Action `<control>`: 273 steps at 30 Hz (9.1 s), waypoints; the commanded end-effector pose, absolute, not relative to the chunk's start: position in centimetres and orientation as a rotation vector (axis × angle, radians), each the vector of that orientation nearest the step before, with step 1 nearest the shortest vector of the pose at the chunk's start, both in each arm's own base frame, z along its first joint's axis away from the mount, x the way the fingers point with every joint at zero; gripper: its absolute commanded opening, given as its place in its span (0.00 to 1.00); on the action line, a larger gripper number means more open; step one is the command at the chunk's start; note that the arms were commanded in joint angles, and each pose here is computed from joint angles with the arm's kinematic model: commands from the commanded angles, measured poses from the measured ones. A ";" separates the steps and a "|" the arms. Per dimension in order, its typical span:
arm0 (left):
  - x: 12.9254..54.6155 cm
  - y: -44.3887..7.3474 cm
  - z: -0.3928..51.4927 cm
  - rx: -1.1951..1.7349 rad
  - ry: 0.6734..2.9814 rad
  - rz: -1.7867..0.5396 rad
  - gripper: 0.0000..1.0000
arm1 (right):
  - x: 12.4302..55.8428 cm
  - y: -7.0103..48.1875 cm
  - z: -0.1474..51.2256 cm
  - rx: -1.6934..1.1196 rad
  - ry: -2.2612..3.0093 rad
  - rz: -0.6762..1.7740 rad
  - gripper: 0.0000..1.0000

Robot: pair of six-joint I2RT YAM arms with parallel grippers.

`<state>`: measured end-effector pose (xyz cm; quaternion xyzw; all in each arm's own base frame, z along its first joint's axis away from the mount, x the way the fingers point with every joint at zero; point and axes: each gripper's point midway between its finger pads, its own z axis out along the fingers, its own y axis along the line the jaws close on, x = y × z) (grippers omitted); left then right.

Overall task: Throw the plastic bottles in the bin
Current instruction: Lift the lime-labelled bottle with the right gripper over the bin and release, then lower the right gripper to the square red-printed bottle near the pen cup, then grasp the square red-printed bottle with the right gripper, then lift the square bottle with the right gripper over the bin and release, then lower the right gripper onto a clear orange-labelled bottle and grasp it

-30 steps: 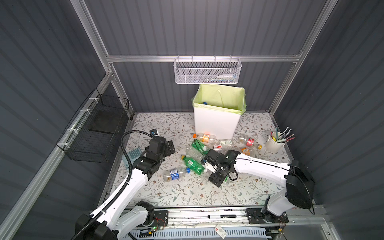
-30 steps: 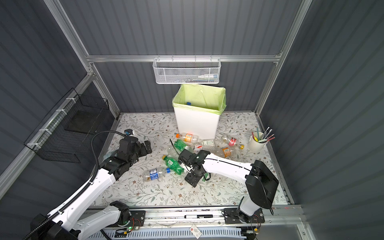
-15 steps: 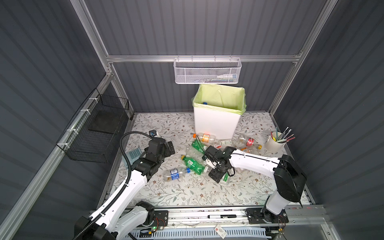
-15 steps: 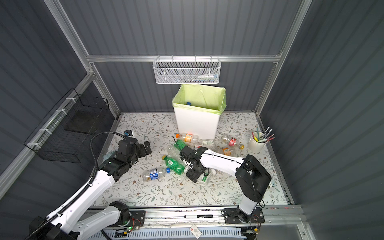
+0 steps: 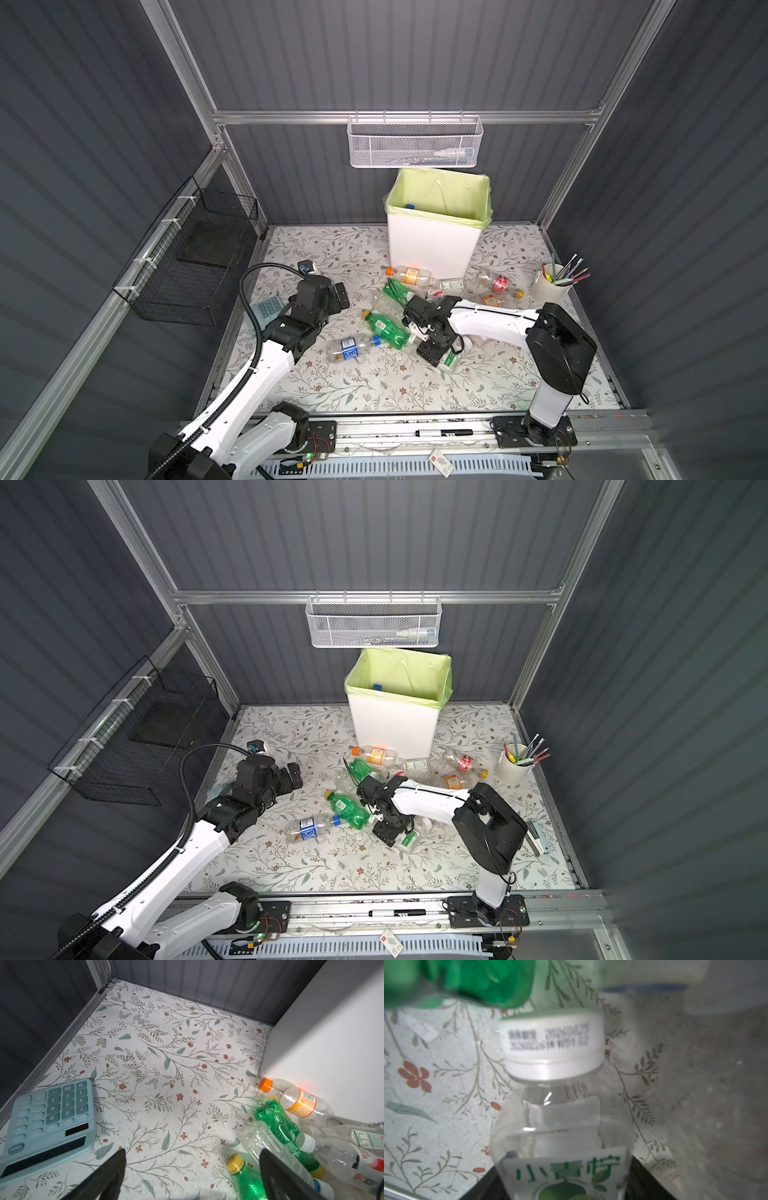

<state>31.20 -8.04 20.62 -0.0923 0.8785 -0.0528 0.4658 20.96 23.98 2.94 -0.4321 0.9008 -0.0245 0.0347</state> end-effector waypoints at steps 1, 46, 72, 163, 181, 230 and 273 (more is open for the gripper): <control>30.9 -7.3 20.4 -0.254 2.158 -0.110 1.00 | 21.2 24.2 3.5 -1.315 2.769 -0.062 0.69; 31.1 -7.7 20.0 -0.259 2.160 -0.129 1.00 | 47.0 16.6 46.9 -0.263 1.833 0.106 0.99; 31.4 -8.3 18.6 -0.238 2.177 -0.145 1.00 | 30.8 1.7 23.0 0.660 2.120 0.158 0.99; 29.9 -7.2 15.9 -0.248 2.218 -0.096 1.00 | 25.4 3.8 2.6 1.052 2.620 0.192 0.82; 30.5 -7.6 15.1 -0.259 2.233 -0.105 1.00 | 29.0 0.9 19.9 0.656 2.177 0.161 0.55; 31.9 -10.0 13.7 -0.203 2.298 -0.186 1.00 | 37.3 2.0 25.3 0.677 1.973 0.394 0.99; 30.6 -9.0 13.3 -0.212 2.301 -0.154 1.00 | 34.2 3.4 4.0 1.076 2.365 0.549 0.84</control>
